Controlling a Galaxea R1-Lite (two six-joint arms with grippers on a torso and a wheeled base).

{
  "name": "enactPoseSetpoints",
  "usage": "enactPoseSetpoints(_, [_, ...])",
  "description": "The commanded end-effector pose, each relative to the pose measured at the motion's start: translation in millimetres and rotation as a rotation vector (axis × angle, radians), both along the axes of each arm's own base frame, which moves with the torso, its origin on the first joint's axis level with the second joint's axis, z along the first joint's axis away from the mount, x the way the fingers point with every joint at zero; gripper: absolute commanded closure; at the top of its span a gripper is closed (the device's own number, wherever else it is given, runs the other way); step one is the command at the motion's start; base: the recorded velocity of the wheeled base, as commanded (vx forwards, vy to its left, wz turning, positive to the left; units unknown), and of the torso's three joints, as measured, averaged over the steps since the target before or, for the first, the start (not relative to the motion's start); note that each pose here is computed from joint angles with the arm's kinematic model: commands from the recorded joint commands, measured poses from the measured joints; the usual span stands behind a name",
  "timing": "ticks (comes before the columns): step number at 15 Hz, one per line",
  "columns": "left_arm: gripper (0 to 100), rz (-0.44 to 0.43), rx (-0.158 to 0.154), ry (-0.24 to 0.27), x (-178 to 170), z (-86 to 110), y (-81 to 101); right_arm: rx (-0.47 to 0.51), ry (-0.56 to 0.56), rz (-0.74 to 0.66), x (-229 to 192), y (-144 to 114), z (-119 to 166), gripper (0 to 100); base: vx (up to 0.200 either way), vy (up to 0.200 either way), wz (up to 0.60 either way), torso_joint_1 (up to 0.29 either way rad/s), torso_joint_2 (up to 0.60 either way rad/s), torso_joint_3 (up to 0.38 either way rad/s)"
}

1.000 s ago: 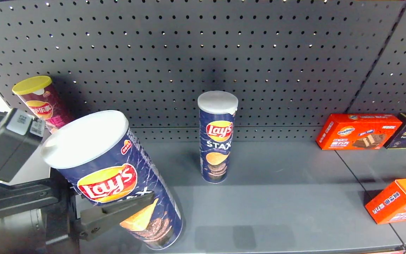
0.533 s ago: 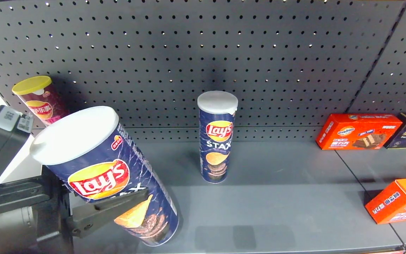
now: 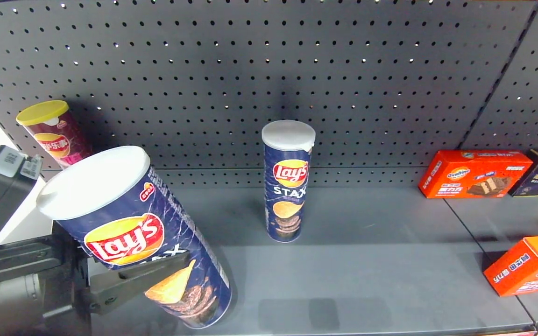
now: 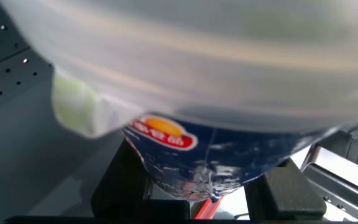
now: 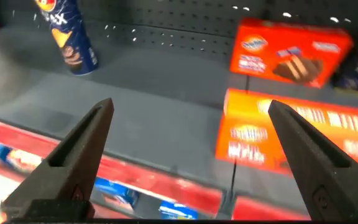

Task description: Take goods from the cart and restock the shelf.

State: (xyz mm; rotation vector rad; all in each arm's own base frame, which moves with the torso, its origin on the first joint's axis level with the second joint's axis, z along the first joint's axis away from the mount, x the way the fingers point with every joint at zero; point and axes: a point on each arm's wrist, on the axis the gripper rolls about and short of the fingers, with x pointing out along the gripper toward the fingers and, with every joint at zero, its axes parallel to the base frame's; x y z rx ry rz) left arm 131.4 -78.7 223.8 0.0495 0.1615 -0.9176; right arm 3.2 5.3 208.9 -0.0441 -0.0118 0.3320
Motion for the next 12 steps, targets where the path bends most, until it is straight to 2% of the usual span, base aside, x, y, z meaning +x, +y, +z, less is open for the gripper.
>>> enactPoseSetpoints(1, [100,0.001,0.001,0.001,0.0,-0.6,0.3,-0.062,0.086,0.081,44.9,8.6,28.3,0,0.000,0.000,0.00,0.000,0.00,0.000])
enactPoseSetpoints(6, [100,0.002,-0.001,0.001,-0.2,-0.1,0.6,-0.090,0.173,0.226,83.4,30.1,42.6,0,0.000,0.000,0.00,0.000,0.00,0.000])
enactPoseSetpoints(9, [100,0.002,-0.005,-0.008,0.1,2.3,0.5,-0.085,0.195,0.288,106.7,47.2,59.2,0,0.000,0.000,0.00,0.000,0.00,0.000])
enactPoseSetpoints(12, [100,0.003,-0.004,-0.006,0.1,1.8,0.5,-0.105,0.203,0.339,119.5,63.6,62.8,0,0.000,0.000,0.00,0.000,0.00,0.000])
